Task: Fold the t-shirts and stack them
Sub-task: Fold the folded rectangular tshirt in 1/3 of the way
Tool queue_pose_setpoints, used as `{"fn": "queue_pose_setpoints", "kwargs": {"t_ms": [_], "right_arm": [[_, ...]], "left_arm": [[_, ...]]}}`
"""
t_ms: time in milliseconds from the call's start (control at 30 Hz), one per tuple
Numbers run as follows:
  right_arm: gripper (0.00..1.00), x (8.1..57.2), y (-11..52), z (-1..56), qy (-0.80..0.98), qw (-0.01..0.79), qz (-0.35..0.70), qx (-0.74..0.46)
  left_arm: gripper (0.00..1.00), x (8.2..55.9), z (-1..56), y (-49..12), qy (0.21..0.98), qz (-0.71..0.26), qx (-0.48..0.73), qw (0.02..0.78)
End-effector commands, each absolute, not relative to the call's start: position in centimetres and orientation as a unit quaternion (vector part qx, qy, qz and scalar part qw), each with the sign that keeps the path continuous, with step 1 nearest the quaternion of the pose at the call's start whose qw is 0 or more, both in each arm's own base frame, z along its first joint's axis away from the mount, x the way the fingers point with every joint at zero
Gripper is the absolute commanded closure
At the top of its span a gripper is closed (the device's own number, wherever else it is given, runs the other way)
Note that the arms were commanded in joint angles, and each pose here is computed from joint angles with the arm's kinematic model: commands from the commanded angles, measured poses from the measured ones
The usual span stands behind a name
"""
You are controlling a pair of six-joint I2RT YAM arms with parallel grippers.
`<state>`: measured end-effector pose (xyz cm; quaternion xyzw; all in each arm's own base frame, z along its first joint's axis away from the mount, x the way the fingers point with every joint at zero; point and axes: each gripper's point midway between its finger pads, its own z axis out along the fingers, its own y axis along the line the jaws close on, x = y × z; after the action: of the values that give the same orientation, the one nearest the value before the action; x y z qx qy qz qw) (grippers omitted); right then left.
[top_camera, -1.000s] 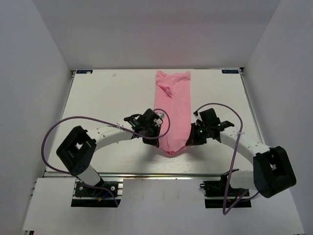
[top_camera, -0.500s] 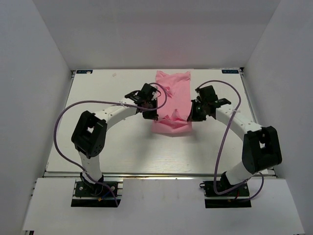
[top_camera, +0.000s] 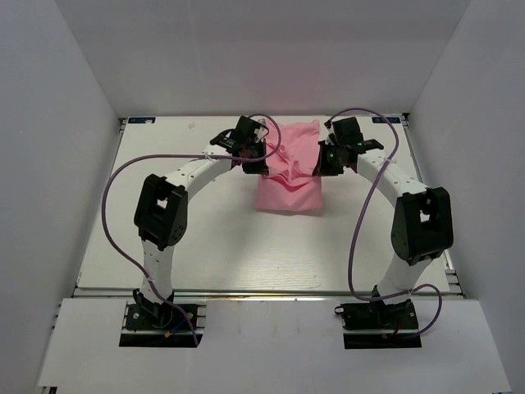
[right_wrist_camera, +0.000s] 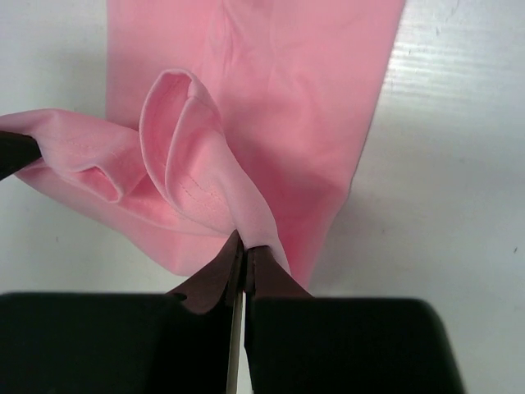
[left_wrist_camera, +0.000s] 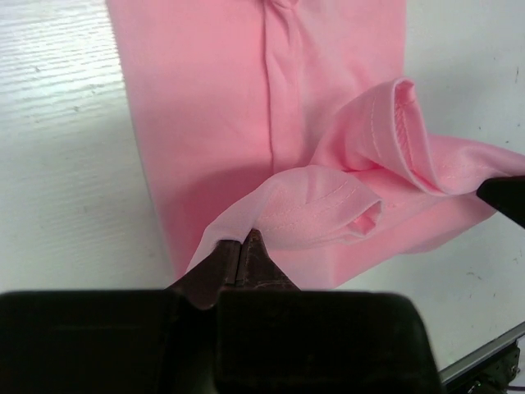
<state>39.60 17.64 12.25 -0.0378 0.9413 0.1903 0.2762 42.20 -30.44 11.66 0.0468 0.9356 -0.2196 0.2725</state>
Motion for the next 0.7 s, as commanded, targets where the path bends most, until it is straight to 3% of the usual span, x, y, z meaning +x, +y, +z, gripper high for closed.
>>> {"fn": "queue_pose_setpoints", "kwargs": {"t_ms": [0, 467, 667], "right_arm": [[1.0, 41.8, 17.6, 13.2, 0.933, 0.297, 0.192, -0.067], [1.0, 47.0, 16.9, 12.3, 0.928, 0.3, 0.211, -0.061], [1.0, 48.4, 17.5, 11.8, 0.913, 0.316, 0.239, -0.1]], "left_arm": [[1.0, 44.0, 13.3, -29.8, 0.929, -0.229, 0.047, 0.288], [1.0, 49.3, 11.6, -28.9, 0.922, -0.229, 0.051, 0.309], [0.94, 50.8, 12.0, -30.5, 0.905, -0.255, 0.081, 0.33]]}}
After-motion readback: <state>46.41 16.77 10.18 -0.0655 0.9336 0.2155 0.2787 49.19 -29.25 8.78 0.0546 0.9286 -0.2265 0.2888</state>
